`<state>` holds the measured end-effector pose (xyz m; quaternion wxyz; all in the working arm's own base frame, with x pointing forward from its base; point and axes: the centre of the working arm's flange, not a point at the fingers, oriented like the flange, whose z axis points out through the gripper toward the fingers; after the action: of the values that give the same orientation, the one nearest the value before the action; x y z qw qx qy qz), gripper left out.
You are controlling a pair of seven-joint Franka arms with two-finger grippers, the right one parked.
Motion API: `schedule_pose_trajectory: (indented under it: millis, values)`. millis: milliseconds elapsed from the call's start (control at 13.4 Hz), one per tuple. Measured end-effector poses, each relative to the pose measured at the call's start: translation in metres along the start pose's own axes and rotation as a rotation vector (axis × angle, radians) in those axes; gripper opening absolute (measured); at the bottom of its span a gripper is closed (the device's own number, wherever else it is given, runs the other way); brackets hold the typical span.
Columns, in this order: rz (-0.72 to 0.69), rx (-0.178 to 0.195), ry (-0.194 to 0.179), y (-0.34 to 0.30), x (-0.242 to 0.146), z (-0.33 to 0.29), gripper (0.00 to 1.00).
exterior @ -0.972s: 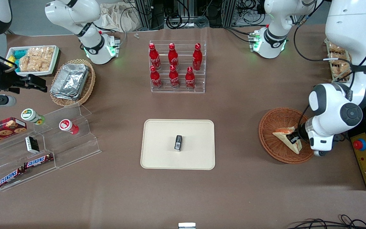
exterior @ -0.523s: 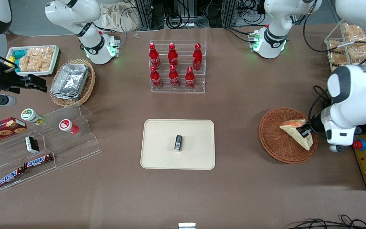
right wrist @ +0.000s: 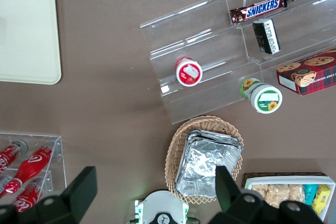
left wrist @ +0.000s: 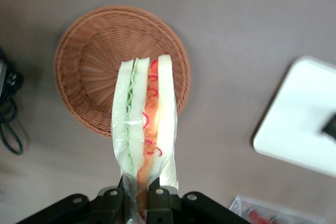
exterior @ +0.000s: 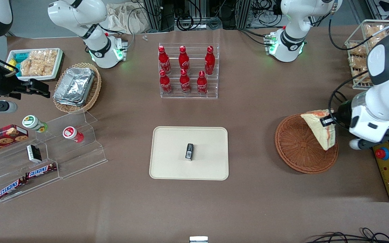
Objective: Place sandwich from basket to tray
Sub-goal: 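Lift the sandwich up out of the basket with the left gripper, then carry the held sandwich over to the white tray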
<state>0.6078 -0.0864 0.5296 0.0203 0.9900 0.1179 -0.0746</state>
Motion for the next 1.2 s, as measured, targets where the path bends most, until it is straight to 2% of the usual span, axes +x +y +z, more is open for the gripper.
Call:
schedule_pose_trajectory:
  millis: [224, 299, 523, 673, 822, 1196]
  values:
    - [0.132, -0.004, 0.0, 0.043, -0.02, -0.002, 0.15]
    - [0.169, 0.011, 0.003, 0.059, -0.028, -0.001, 0.15]
    - [0.253, 0.104, 0.009, 0.123, -0.06, 0.02, 0.15]
    - [0.247, 0.125, -0.013, 0.168, -0.078, 0.05, 0.15]
    - [0.275, 0.107, -0.004, 0.202, -0.083, 0.078, 0.15]
    - [0.361, 0.015, 0.058, 0.268, -0.076, 0.157, 0.15]
